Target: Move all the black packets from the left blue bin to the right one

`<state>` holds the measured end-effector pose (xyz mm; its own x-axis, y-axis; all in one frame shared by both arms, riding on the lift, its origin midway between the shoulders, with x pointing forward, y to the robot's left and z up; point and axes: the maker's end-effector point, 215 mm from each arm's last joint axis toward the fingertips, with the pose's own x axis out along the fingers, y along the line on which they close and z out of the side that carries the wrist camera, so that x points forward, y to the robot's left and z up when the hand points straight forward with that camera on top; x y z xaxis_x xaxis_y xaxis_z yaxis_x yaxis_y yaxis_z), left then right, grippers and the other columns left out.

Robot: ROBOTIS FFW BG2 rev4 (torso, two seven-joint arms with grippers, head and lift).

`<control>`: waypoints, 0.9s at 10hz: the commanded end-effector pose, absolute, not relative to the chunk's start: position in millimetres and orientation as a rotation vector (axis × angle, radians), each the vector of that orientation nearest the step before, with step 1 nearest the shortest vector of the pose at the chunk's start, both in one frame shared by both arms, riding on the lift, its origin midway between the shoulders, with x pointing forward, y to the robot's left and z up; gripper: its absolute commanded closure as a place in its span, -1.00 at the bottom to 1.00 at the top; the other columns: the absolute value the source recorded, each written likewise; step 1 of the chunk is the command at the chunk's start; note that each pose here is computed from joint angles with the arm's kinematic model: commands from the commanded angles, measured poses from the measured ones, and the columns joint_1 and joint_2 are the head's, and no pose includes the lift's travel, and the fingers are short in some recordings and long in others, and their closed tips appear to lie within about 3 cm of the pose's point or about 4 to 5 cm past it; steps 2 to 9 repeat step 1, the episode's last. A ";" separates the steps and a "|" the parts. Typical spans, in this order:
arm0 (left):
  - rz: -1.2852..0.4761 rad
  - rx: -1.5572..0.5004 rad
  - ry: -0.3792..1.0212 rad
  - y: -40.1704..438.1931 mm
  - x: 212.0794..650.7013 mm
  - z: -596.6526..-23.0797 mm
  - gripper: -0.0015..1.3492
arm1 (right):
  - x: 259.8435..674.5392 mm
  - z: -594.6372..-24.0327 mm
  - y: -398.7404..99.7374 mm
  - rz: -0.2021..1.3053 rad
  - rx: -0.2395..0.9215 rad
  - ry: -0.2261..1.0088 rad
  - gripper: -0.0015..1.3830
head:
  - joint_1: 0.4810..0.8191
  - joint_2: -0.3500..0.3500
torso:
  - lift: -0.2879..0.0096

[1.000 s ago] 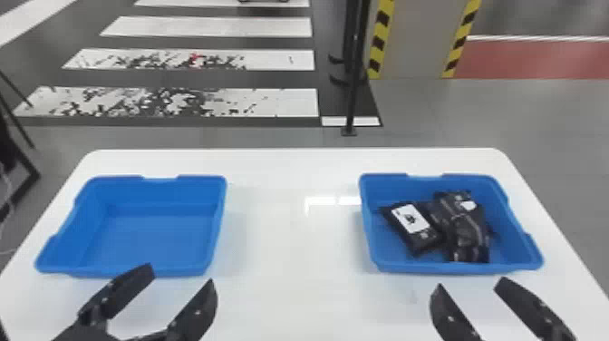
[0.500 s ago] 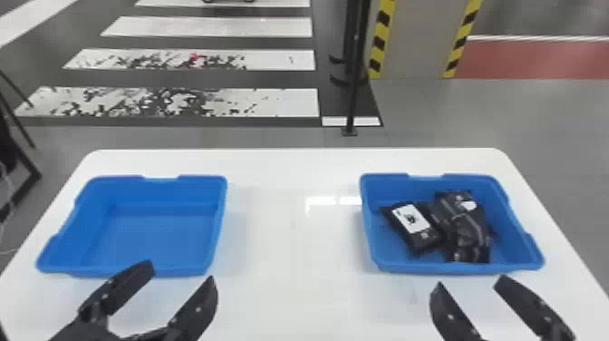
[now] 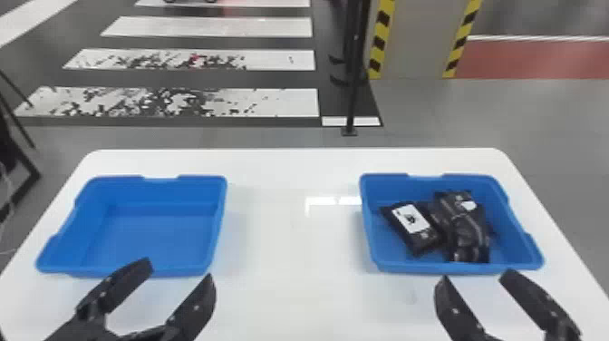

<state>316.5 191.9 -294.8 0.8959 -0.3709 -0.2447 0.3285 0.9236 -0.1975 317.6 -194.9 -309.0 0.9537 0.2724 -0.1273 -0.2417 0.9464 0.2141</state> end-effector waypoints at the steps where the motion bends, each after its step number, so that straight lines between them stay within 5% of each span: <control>1: -0.363 -0.153 0.282 192.2 316.6 -294.6 -0.73 | 317.6 -309.5 -195.3 0.262 0.201 0.155 -0.82 | 0.27 -0.02 | -0.01; 9: -0.363 -0.153 0.282 192.2 316.6 -294.6 -0.73 | 317.6 -309.5 -195.3 0.262 0.201 0.155 -0.82 | 0.27 -0.02 | -0.01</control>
